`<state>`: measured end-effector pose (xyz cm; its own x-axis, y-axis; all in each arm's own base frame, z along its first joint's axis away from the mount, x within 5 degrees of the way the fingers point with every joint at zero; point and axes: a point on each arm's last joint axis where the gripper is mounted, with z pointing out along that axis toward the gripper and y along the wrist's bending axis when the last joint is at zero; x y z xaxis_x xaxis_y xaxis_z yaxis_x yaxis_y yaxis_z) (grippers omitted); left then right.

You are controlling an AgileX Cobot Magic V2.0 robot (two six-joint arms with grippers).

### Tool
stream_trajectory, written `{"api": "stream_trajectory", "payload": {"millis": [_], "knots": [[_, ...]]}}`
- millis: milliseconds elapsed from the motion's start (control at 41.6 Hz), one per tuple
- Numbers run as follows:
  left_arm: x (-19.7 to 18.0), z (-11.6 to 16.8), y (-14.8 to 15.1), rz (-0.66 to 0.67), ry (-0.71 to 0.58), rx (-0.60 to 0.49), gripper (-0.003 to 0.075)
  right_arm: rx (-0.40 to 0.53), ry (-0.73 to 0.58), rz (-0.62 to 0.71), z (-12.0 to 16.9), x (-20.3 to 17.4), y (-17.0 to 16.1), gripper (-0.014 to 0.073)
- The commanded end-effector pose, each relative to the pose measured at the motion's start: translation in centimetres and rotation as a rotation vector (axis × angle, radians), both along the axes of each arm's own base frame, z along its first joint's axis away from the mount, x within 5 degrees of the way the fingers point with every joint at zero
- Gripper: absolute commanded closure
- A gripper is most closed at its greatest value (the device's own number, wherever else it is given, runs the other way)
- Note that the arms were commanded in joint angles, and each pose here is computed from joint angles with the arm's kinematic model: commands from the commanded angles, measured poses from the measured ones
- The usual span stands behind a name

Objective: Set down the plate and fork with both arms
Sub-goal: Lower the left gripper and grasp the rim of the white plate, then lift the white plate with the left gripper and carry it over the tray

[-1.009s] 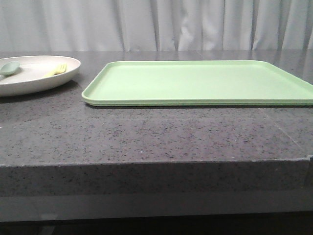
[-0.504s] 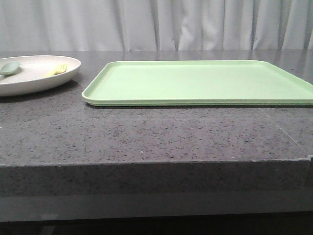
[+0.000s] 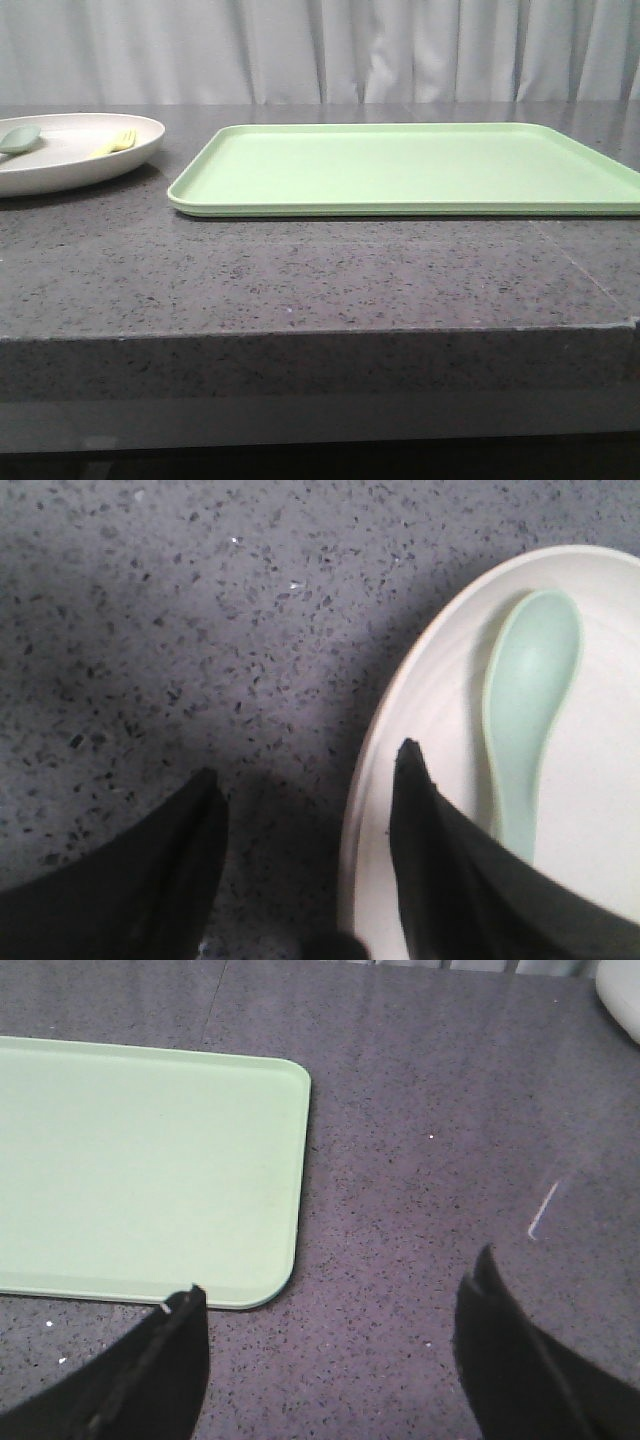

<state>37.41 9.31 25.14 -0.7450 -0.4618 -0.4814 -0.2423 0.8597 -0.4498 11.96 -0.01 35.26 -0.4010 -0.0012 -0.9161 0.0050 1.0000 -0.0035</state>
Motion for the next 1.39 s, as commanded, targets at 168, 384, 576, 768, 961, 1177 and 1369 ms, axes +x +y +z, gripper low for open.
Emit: {"api": "stream_trajectory", "payload": {"millis": [168, 384, 576, 768, 961, 1177, 1369], "knots": [[0.8, 1.9, -1.3, -0.021, -0.089, 0.006, 0.0364, -0.016, -0.101, 0.007, 1.6, 0.3, 0.0, 0.0065], [1.0, 1.5, -1.3, -0.021, -0.079, 0.003, 0.0382, -0.016, -0.101, 0.007, 1.6, 0.3, 0.0, 0.0065], [1.0, 1.5, -1.3, -0.023, -0.077, 0.001, 0.0571, -0.016, -0.101, 0.007, 1.6, 0.3, 0.0, 0.0065], [1.0, 1.5, -1.3, -0.022, -0.078, 0.002, 0.0739, -0.016, -0.101, 0.007, 1.6, 0.3, 0.0, 0.0065], [0.8, 1.6, -1.4, -0.032, -0.071, -0.009, 0.0738, -0.016, -0.101, 0.007, 1.6, 0.3, 0.0, 0.0065], [0.2, 3.7, -3.0, -0.046, -0.120, -0.099, 0.0738, -0.016, -0.101, 0.007, 1.6, 0.3, 0.0, 0.0065], [-0.7, 6.7, -5.8, -0.103, -0.204, -0.097, 0.0738, -0.015, -0.102, 0.007, 1.6, 0.3, 0.0, 0.0065]]}}
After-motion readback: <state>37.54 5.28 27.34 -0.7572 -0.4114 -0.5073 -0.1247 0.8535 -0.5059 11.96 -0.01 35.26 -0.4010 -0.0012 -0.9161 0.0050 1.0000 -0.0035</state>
